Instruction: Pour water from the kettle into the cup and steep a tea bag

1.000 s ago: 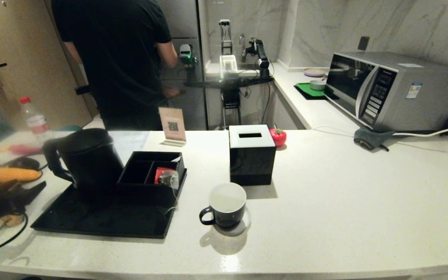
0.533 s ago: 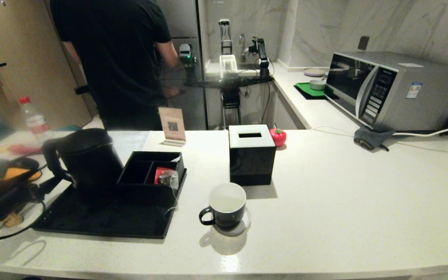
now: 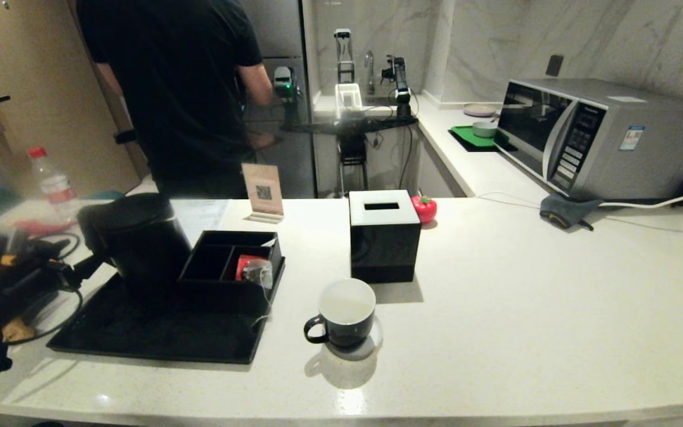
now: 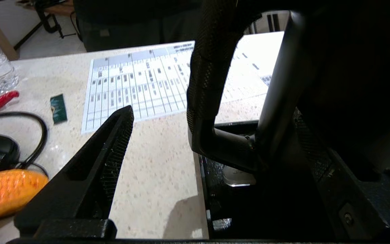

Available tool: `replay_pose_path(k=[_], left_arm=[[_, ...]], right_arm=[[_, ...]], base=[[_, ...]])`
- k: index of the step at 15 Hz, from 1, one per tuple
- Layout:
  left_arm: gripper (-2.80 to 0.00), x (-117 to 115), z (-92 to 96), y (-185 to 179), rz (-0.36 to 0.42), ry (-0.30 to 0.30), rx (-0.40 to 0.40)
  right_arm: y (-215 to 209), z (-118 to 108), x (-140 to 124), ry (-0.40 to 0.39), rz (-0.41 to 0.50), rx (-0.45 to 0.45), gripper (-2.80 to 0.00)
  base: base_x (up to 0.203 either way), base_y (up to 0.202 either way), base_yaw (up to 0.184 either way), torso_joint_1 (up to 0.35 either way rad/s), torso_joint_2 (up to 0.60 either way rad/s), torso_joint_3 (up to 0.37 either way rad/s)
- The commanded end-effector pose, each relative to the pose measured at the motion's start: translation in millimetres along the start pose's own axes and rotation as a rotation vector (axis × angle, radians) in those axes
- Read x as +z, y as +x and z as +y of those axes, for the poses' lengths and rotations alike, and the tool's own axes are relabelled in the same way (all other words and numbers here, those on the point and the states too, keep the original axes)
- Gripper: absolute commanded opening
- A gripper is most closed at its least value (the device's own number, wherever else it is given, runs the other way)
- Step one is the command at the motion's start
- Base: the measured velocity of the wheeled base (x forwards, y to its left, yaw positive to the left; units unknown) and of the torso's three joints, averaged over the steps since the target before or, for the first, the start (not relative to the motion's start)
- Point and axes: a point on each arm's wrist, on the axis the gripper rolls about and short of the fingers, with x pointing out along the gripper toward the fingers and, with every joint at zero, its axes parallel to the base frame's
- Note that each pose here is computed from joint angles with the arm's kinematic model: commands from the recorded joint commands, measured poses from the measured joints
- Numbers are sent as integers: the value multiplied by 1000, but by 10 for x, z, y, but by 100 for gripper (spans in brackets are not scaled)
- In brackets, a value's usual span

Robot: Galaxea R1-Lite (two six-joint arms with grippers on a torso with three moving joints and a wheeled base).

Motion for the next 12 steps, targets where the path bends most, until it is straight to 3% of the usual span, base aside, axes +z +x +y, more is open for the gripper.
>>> replay_pose_path(k=[1, 12], left_arm=[[0, 35, 23, 42, -29, 22, -6], [0, 116, 22, 301, -89, 45, -46]], right_arm=[[1, 0, 1, 0, 1, 1, -280], [1, 0, 1, 0, 1, 1, -280]], base=[[0, 0, 0, 0, 0, 0], [0, 0, 0, 0, 0, 0]])
